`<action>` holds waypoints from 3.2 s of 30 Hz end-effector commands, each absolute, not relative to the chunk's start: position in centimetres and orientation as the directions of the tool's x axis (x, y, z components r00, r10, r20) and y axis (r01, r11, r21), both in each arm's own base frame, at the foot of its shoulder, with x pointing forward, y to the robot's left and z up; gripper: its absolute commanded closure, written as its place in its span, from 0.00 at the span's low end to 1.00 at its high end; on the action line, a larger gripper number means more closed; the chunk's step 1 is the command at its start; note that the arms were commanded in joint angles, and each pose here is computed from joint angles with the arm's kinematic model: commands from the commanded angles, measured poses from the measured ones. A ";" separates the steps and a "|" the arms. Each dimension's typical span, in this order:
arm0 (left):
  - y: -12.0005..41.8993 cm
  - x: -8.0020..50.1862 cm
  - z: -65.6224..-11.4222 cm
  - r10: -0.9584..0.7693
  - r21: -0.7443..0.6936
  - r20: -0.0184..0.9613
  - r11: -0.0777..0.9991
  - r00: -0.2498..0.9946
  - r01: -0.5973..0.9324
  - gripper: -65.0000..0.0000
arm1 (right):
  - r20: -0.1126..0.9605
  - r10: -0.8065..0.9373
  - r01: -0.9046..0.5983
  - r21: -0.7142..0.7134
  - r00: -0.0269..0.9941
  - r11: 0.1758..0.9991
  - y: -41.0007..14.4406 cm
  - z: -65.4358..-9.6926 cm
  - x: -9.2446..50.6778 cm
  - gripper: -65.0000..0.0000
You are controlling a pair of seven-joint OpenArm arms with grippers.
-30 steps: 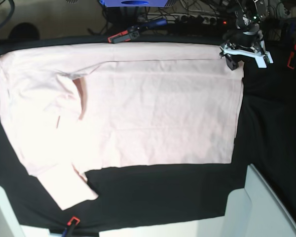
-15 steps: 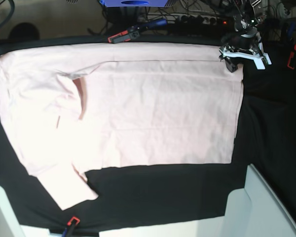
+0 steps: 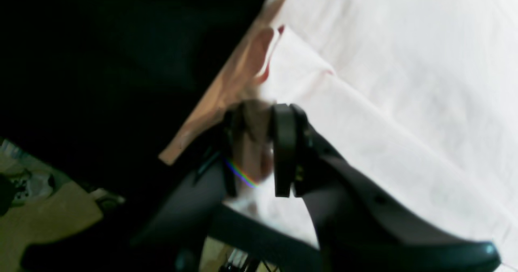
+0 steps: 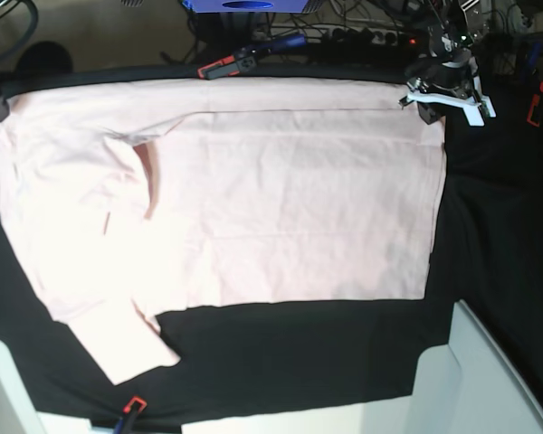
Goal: Fold the T-shirt properly
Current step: 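Release the shirt edge and reposition the left gripper along the edge, then move both grippers down the shirt sides and grasp the side edges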
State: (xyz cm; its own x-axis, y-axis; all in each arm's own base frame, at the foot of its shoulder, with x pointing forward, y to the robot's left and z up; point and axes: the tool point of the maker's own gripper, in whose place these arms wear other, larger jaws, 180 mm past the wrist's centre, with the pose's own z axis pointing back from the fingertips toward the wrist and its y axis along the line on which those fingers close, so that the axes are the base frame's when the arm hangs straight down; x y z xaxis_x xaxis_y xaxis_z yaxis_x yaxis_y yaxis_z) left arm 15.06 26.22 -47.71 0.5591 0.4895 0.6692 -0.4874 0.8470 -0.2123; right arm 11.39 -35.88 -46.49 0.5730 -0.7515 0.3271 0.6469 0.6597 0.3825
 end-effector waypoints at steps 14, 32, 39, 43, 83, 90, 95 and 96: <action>26.0 16.5 -44.5 0.455 -0.226 0.731 0.864 0.508 -0.449 0.89 | 0.374 -0.741 0.632 0.387 0.558 0.672 -37.1 -45.3 12.4 0.31; 25.0 21.4 -44.6 0.507 -0.308 0.743 0.838 0.437 -0.450 1.00 | 0.374 -0.735 0.626 0.385 0.566 0.678 -37.1 -45.3 12.6 0.31; 25.2 21.5 -44.9 0.519 -0.313 0.740 0.828 0.428 -0.464 1.00 | 0.361 -0.712 0.600 0.384 0.602 0.702 -36.1 -45.6 13.2 0.31; 25.3 22.1 -44.8 0.523 -0.320 0.742 0.826 0.419 -0.464 1.00 | 0.361 -0.711 0.599 0.385 0.603 0.703 -36.1 -45.6 13.2 0.31; 29.8 25.8 -39.5 0.110 0.075 0.868 0.935 0.485 -0.346 0.56 | 0.567 -0.403 0.222 0.362 0.719 0.905 -36.7 -42.4 37.4 0.22; 30.1 25.6 -39.3 0.103 0.082 0.868 0.935 0.486 -0.344 0.56 | 0.575 -0.448 0.280 0.360 0.685 0.890 -36.6 -45.3 37.2 0.22; 30.6 25.2 -39.6 0.098 0.099 0.850 0.936 0.518 -0.339 0.56 | 0.561 -0.460 0.306 0.351 0.688 0.885 -36.7 -46.6 36.0 0.22; 30.9 25.0 -39.8 0.097 0.108 0.837 0.935 0.539 -0.336 0.56 | 0.568 -0.458 0.305 0.348 0.684 0.887 -36.8 -46.6 36.0 0.22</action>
